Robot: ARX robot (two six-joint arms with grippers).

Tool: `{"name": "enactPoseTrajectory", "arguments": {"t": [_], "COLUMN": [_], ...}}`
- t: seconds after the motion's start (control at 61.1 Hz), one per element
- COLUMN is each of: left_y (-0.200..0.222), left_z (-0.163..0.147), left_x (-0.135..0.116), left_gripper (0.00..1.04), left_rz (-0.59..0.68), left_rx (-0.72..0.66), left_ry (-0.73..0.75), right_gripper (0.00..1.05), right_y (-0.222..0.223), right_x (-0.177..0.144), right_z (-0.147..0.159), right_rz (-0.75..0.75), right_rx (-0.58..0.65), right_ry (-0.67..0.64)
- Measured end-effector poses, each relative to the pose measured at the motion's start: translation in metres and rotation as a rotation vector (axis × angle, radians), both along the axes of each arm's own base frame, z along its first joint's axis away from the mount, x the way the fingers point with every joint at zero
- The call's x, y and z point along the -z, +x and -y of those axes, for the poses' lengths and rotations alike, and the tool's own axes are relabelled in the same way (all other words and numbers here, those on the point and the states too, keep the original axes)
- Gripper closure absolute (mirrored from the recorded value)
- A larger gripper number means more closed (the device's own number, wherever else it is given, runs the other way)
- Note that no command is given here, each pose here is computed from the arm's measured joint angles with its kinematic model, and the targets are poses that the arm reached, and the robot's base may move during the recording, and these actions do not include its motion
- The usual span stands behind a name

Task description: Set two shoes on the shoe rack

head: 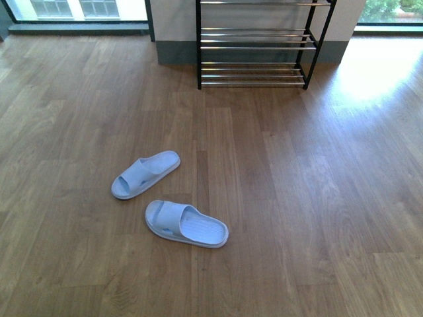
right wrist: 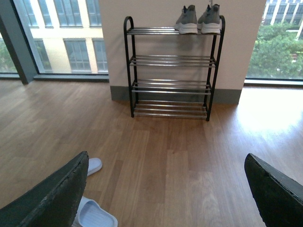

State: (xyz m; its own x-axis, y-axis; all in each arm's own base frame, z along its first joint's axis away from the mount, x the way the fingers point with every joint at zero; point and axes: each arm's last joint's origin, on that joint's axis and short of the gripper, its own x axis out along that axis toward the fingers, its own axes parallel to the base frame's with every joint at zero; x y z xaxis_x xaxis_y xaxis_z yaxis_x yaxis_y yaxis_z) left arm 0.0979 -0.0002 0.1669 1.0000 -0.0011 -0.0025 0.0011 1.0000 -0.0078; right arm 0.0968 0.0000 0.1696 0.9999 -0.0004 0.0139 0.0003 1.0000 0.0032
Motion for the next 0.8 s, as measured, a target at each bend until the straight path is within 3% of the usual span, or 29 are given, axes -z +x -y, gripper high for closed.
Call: {"name": "enactPoseTrajectory", "arguments": {"t": [0.802], "left_y": [0.0], "left_z": [0.0], "left_x": [0.0], "left_gripper": [0.09], "left_rz": [0.0], "left_rx": [0.001], "left_ry": [0.0], "right_gripper": [0.09], "right_y": [0.0], "right_x": [0.0], "right_z": [0.0], "right_rz": [0.0], "right_rx": [0.0], "right_ry": [0.0]}}
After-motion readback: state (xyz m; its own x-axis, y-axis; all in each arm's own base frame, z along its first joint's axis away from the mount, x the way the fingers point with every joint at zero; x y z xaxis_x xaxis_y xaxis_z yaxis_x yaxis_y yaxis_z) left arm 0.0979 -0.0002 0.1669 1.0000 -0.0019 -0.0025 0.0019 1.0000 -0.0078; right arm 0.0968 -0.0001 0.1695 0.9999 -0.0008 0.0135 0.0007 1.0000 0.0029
